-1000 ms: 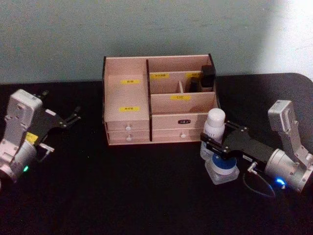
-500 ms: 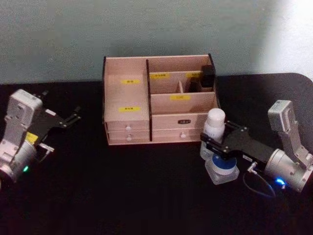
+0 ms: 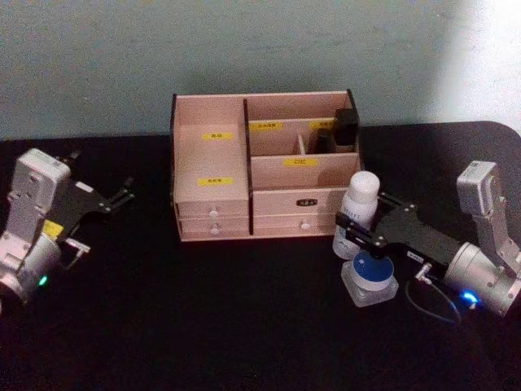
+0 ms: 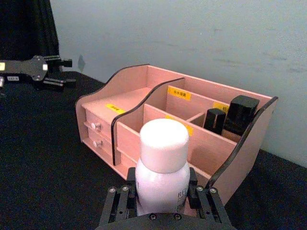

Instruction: Pick up the facial cleanser and watermelon frost from the table and place them into the tiered storage box.

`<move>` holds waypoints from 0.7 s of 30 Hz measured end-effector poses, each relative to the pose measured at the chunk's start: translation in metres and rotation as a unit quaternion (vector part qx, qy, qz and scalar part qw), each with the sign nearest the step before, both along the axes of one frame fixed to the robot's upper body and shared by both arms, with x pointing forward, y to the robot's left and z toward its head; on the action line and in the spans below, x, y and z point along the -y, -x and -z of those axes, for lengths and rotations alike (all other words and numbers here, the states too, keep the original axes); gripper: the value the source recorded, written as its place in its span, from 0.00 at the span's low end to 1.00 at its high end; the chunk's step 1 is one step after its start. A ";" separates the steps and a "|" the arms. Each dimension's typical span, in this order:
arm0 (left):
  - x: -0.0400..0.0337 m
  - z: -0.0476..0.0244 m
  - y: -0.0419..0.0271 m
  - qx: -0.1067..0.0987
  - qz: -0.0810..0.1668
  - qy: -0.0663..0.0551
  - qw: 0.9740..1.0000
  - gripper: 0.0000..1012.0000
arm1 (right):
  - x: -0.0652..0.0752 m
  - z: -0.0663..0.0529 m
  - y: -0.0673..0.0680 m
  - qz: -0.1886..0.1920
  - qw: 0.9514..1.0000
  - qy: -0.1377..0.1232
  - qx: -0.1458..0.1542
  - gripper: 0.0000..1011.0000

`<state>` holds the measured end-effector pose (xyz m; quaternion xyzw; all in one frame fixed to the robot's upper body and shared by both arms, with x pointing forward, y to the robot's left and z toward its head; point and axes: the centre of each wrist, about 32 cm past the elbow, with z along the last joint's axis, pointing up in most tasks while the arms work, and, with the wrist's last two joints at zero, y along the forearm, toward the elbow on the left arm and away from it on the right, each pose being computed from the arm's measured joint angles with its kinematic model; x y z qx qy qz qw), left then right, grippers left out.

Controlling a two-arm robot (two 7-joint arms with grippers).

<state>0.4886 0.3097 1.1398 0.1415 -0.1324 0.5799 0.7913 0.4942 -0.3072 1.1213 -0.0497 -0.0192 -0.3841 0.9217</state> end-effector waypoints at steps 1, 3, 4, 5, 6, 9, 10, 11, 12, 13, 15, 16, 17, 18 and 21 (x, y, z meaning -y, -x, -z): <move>0.0000 0.0000 0.0000 0.000 0.000 0.000 1.000 0.99 | 0.000 0.000 0.000 0.000 1.000 -0.001 0.001 0.58; 0.0000 0.0000 0.0000 0.000 0.000 0.000 1.000 0.99 | 0.000 -0.002 -0.001 -0.001 1.000 -0.005 0.003 0.58; 0.0000 0.0000 0.0000 0.000 0.000 0.000 1.000 0.99 | 0.000 -0.002 -0.001 -0.002 1.000 -0.006 0.003 0.58; 0.0000 0.0000 0.0000 0.000 0.000 0.000 1.000 0.99 | 0.000 -0.003 -0.001 -0.002 1.000 -0.007 0.004 0.58; 0.0000 0.0000 0.0000 0.000 0.000 0.000 1.000 0.99 | 0.000 -0.004 -0.001 -0.004 1.000 -0.010 0.006 0.58; 0.0000 0.0000 0.0000 0.000 0.000 0.000 1.000 0.99 | 0.000 -0.007 -0.001 -0.009 1.000 -0.016 0.005 0.58; 0.0000 0.0000 0.0000 0.000 0.000 0.000 1.000 0.99 | -0.001 -0.009 -0.002 -0.013 1.000 -0.020 0.004 0.58; 0.0000 0.0000 0.0000 0.000 0.000 0.000 1.000 0.99 | -0.001 -0.011 -0.002 -0.015 1.000 -0.022 0.004 0.58; 0.0000 0.0000 0.0000 0.000 0.000 0.000 1.000 0.99 | -0.001 -0.014 -0.003 -0.020 0.999 -0.026 0.005 0.58; 0.0000 0.0000 0.0000 0.000 0.000 0.000 1.000 0.99 | -0.001 -0.014 -0.003 -0.020 0.999 -0.026 0.005 0.58; 0.0000 0.0000 0.0000 0.000 0.000 0.000 1.000 0.99 | -0.001 -0.019 -0.004 -0.026 0.999 -0.031 0.007 0.58; 0.0000 0.0000 0.0000 0.000 0.000 0.000 1.000 0.99 | -0.001 -0.023 -0.005 -0.031 0.999 -0.034 0.008 0.58; 0.0000 0.0000 0.0000 0.000 0.000 0.000 1.000 0.99 | -0.001 -0.025 -0.005 -0.033 0.999 -0.036 0.008 0.58; 0.0000 0.0000 0.0000 0.000 0.000 0.000 1.000 0.99 | -0.001 -0.027 -0.006 -0.036 0.999 -0.037 0.009 0.58; 0.0000 0.0000 0.0000 0.000 0.000 0.000 1.000 0.99 | -0.001 -0.034 -0.008 -0.045 0.998 -0.042 0.012 0.58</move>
